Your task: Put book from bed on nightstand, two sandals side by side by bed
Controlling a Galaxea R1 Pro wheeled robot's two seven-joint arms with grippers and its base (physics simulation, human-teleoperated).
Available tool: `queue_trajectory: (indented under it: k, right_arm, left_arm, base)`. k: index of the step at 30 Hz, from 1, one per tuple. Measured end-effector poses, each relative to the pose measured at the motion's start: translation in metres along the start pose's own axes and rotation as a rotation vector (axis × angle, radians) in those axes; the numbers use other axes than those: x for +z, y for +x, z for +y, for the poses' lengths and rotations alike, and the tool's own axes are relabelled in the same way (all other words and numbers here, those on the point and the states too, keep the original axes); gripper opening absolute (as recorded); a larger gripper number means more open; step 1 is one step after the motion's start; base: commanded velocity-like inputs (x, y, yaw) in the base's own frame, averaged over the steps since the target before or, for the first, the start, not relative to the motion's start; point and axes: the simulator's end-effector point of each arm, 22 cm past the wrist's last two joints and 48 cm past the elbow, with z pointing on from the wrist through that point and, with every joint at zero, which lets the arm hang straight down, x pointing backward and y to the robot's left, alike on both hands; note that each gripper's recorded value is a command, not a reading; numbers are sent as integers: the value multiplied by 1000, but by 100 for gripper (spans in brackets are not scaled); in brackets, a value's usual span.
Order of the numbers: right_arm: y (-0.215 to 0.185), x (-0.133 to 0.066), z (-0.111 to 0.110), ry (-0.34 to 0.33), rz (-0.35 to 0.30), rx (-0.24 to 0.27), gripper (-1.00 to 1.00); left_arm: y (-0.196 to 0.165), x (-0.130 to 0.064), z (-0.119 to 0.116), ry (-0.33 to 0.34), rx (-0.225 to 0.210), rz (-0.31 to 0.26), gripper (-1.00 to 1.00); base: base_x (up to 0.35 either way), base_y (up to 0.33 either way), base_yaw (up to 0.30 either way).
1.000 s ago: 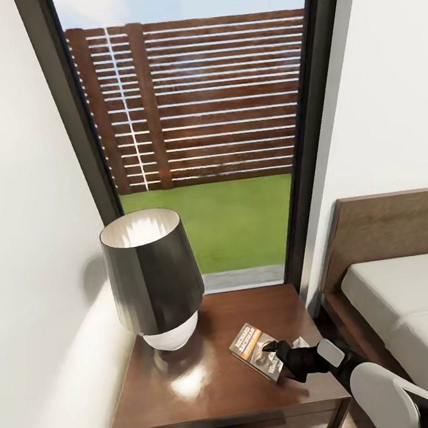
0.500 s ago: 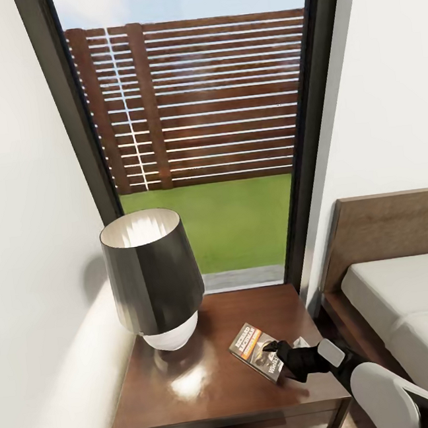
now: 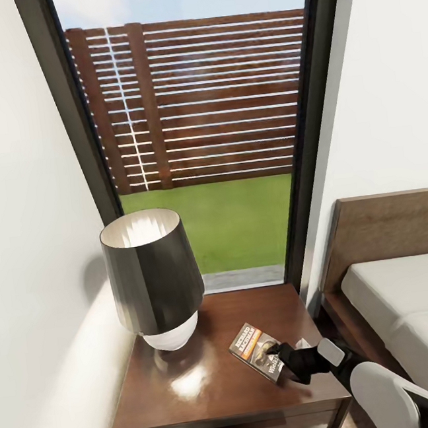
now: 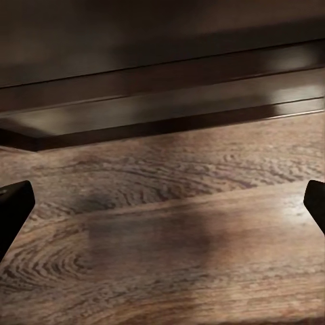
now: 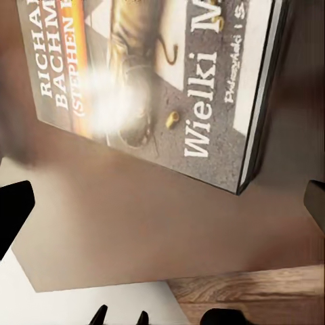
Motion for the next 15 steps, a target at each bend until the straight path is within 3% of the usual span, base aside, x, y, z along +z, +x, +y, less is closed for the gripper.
queue_trajectory:
  k: [15]
  right_arm:
    - [-4,-6,-1,51,-6,-2,100]
  left_arm:
    - [-6,-7,1,0,0,0,100]
  base:
    - [0,0,0]
